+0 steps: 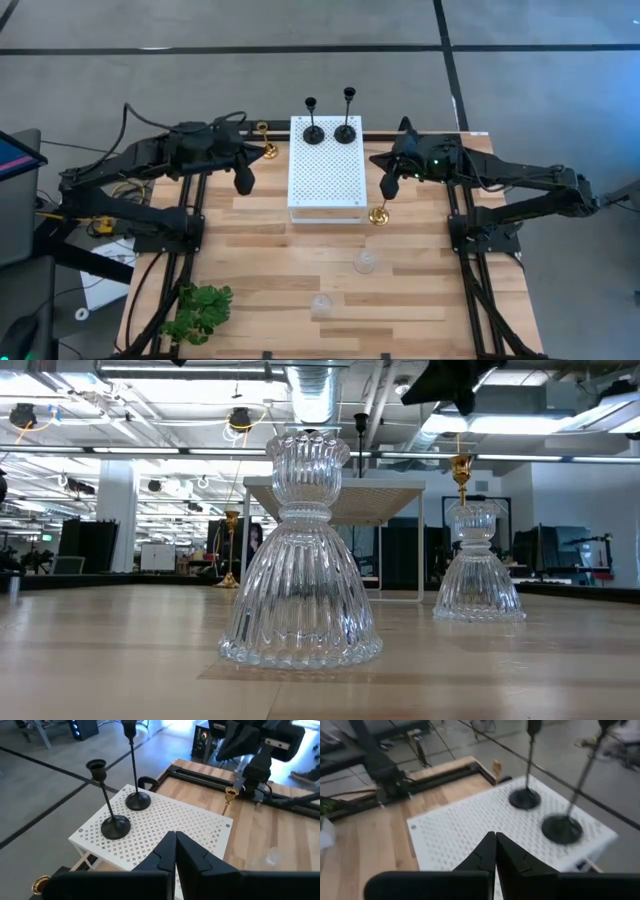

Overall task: Pick & Place candle stick holders
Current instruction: Put the right gold candle holder on the shelf

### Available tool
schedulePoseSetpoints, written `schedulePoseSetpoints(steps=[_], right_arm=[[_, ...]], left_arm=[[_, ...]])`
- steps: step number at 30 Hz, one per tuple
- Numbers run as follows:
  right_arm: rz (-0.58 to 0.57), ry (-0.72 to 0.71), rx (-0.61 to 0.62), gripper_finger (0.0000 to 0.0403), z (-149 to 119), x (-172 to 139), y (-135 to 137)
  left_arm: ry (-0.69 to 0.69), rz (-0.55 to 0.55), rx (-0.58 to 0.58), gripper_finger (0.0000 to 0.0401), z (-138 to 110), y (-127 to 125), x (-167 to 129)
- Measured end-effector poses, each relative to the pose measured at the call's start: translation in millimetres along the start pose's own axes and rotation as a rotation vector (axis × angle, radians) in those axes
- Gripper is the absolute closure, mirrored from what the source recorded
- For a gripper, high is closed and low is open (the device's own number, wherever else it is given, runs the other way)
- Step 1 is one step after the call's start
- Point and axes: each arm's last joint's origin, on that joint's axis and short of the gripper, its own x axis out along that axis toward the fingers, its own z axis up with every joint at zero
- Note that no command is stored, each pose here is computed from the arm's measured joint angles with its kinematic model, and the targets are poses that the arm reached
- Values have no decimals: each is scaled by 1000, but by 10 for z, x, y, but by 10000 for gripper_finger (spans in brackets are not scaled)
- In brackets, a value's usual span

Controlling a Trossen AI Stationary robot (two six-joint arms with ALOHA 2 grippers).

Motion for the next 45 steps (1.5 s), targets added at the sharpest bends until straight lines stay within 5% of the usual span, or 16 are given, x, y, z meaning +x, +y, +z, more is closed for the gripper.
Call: schedulePoseSetpoints(steps=[7,17,31,45], right_arm=[[-71,-1,-1,403,-45,-263,64],[8,-84,37,403,-45,-729,126],[42,236,87,403,-464,-958,246],[-15,430,133,403,-989,-798,430]], left_arm=[[17,2,8,394,-7,-17,60],[32,3,13,395,-13,-33,114],[31,3,13,393,-13,-34,113],[31,3,32,393,-13,-33,114]])
